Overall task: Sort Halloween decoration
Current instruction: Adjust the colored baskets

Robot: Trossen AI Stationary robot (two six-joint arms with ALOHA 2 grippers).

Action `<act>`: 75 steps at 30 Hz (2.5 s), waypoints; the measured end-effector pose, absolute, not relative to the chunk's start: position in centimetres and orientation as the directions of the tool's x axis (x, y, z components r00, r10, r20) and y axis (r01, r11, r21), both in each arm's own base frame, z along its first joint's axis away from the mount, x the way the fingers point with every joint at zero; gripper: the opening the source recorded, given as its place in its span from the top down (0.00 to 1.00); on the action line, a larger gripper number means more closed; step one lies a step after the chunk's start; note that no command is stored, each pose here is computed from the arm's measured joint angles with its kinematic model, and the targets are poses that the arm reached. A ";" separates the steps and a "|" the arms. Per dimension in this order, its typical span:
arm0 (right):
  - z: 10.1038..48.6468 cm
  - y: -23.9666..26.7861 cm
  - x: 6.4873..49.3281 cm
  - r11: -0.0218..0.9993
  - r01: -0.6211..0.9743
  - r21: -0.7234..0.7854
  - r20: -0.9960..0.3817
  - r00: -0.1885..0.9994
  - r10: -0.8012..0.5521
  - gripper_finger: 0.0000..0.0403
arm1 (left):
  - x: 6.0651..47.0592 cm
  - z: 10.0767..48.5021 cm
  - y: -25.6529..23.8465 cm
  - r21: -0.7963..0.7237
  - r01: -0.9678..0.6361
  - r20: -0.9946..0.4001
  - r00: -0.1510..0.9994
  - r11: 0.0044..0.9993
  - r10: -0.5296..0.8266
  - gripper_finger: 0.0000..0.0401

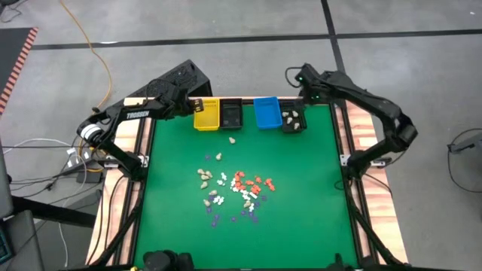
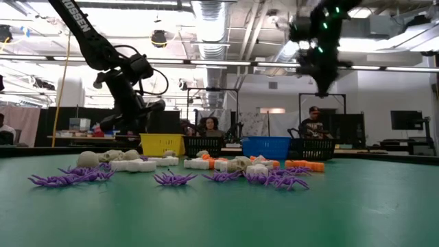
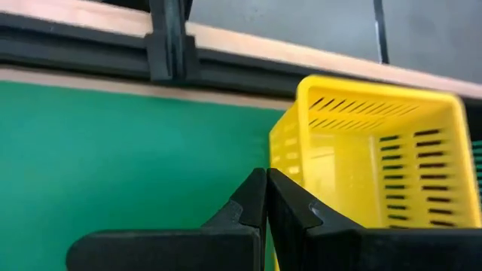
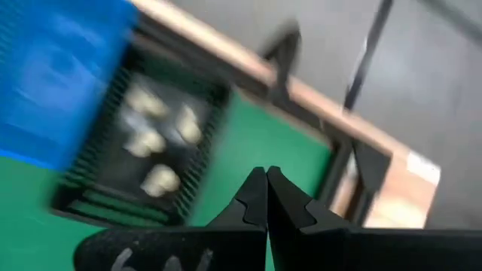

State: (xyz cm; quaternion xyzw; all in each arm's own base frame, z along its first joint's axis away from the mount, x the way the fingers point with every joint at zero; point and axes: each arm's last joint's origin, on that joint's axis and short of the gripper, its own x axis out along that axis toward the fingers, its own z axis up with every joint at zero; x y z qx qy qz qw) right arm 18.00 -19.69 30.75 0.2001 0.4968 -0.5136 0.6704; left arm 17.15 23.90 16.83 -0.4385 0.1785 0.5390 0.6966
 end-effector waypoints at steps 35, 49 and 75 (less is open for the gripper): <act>22.2 -14.4 20.7 0.529 0.837 -0.144 -0.938 0.055 -0.343 0.95 | 17.3 17.2 23.7 -0.472 -0.879 -0.715 0.429 0.072 0.553 1.00; 22.4 -11.3 23.7 0.766 0.642 -0.039 -0.929 0.259 -0.264 0.95 | 15.7 21.6 22.1 -0.473 -0.876 -0.637 0.415 0.095 0.649 1.00; 22.1 -12.9 22.7 0.734 0.651 -0.194 -0.907 0.166 -0.387 0.95 | 15.9 29.1 15.2 -0.644 -0.685 -0.355 0.662 0.341 0.660 1.00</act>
